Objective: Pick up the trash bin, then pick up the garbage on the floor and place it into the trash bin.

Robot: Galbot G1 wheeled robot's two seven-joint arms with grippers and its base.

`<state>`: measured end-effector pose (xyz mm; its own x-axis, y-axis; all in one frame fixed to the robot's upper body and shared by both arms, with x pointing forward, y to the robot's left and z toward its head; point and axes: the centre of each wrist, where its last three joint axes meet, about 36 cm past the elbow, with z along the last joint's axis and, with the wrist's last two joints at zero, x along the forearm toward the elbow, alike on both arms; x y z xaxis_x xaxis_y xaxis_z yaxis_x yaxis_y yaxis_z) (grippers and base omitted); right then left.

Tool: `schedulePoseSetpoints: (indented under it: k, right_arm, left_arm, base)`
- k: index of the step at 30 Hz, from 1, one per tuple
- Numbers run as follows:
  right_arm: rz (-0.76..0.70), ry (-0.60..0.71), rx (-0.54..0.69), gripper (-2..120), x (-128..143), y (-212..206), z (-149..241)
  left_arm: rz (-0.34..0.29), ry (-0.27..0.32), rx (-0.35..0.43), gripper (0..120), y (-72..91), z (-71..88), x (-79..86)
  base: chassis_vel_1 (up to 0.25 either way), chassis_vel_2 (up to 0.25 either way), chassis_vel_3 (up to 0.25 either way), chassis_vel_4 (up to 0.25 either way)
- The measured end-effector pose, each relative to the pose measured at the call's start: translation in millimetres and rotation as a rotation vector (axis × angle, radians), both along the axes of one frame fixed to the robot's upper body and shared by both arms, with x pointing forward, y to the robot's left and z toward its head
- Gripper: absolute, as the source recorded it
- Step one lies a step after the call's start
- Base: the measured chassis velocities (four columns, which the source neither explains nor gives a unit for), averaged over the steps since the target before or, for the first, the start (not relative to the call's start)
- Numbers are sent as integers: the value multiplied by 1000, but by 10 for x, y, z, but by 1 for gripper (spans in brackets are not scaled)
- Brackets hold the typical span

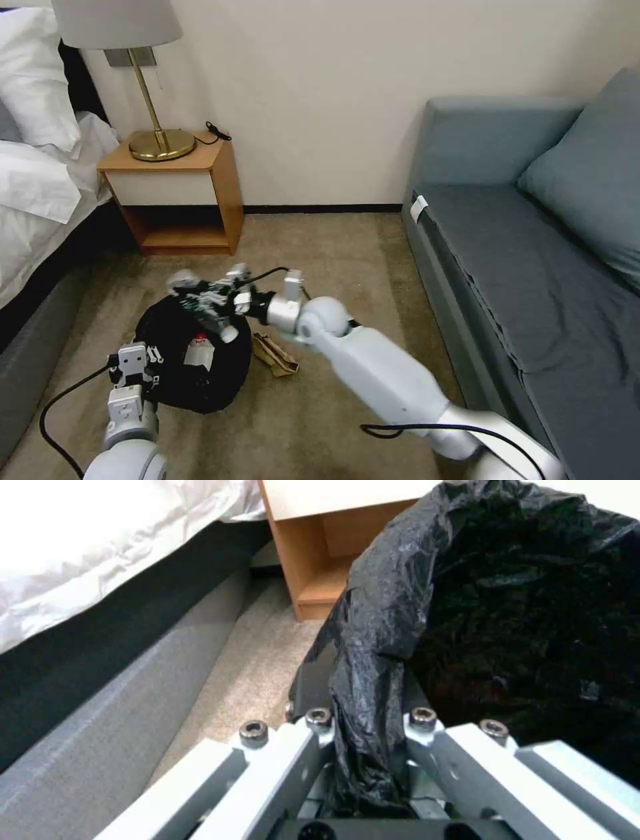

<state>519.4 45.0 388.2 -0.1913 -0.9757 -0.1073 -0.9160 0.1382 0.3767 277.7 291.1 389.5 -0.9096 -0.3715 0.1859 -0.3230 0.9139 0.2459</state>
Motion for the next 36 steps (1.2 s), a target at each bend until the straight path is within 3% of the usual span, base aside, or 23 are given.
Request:
schedulePoseSetpoints:
  k: [8,16,20,23,29,31,36]
  right_arm:
    - [-46,14,-94,23,-135,73,-417]
    - [-77,-29,-197,56,-246,-156,-705]
    - [-82,-51,-212,66,-247,-211,-707]
    - [-89,-81,-229,83,-210,-291,-676]
    - [-104,-117,-248,99,-143,-363,-604]
    - [-115,-126,-259,99,-115,-395,-594]
    - [-195,-143,-419,100,68,-685,-696]
  left_arm:
    - [3,-6,-22,4,-4,20,-10]
    - [4,-10,-28,4,-14,8,37]
    - [8,-10,-23,4,10,2,49]
    - [18,-5,-13,4,71,-13,59]
    - [33,-5,-5,4,155,-10,67]
    - [37,-7,-1,4,183,-2,73]
    - [53,-7,17,4,304,17,77]
  base:
    - [0,0,0,0]
    - [0,0,0,0]
    - [0,0,0,0]
    - [0,0,0,0]
    - [0,0,0,0]
    - [0,0,0,0]
    - [0,0,0,0]
